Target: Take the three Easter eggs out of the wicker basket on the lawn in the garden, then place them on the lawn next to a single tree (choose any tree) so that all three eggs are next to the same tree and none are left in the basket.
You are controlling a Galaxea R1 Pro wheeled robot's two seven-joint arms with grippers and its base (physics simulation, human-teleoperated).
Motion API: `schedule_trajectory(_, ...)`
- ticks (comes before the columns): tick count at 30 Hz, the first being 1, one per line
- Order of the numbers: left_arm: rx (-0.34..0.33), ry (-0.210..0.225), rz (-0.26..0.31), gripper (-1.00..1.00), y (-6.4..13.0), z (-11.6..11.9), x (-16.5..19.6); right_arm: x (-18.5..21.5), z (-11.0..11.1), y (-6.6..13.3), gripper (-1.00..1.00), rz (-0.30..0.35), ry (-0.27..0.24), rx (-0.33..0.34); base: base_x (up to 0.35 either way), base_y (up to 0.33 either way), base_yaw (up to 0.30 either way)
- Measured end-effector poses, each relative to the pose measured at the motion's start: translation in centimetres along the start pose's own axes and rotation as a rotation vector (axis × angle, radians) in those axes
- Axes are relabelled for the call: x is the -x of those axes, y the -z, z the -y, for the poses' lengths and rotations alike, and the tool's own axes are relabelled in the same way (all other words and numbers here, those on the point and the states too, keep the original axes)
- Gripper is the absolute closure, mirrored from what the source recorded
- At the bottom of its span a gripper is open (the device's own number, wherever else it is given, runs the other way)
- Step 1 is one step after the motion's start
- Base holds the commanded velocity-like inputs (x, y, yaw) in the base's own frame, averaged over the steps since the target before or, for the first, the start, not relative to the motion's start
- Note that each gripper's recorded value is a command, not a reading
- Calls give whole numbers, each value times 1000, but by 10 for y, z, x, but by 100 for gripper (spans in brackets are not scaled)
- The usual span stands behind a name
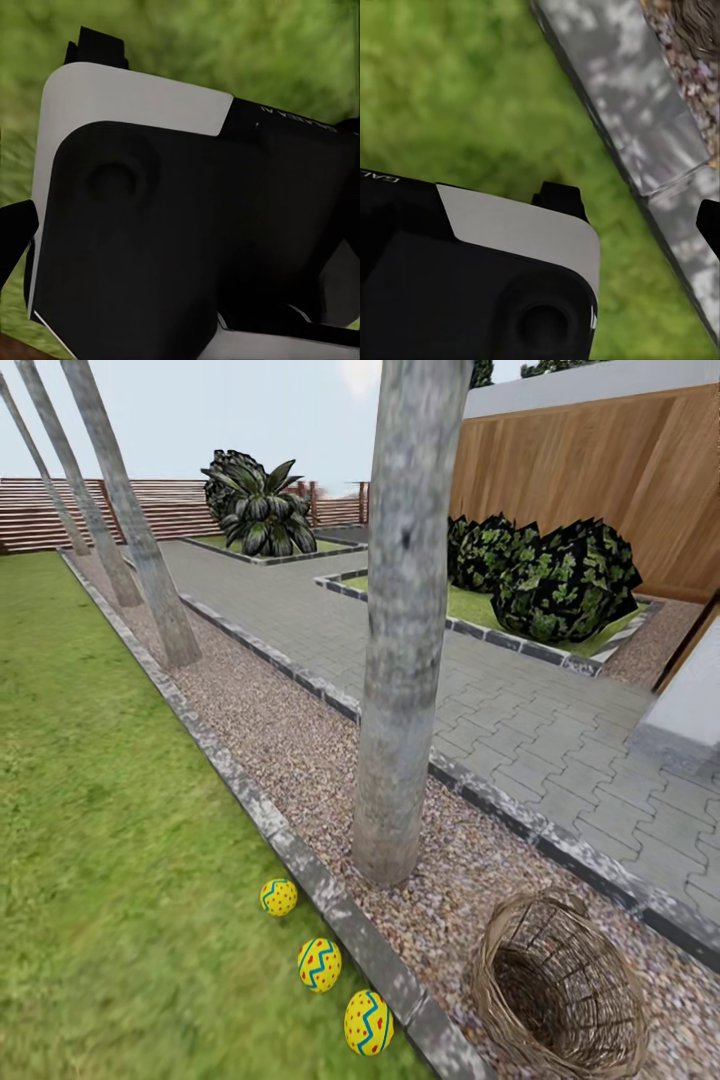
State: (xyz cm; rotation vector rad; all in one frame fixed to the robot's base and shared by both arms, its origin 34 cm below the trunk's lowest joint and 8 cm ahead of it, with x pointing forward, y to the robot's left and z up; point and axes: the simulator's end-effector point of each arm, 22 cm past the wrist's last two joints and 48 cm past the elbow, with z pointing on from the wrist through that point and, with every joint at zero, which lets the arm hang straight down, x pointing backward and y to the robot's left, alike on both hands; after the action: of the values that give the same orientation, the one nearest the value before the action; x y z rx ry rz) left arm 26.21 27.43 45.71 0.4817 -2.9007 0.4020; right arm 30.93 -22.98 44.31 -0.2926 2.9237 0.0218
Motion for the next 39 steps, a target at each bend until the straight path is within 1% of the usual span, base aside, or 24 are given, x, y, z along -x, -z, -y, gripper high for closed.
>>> schedule_trajectory(8, 7, -8, 14, -100, 4, -5, 5, 5, 2, 1, -100, 13, -1, -4, 0, 0, 0)
schedule_trajectory(10, 21, -8, 21, -100, 9, -15, 9, 6, 3, 2, -100, 16, 0, -5, 0, 0, 0)
schedule_trajectory(13, 29, -8, 28, -100, 12, -21, 13, 9, 3, 2, -100, 25, 0, -5, 0, 0, 0)
schedule_trajectory(18, 27, -11, 35, -100, 13, -20, 15, 15, 3, 3, -100, 44, 0, -6, 0, 0, 0)
schedule_trajectory(39, 17, -21, 66, -100, 19, -15, 26, 28, 5, 7, -100, 78, 1, -13, 0, 0, 0)
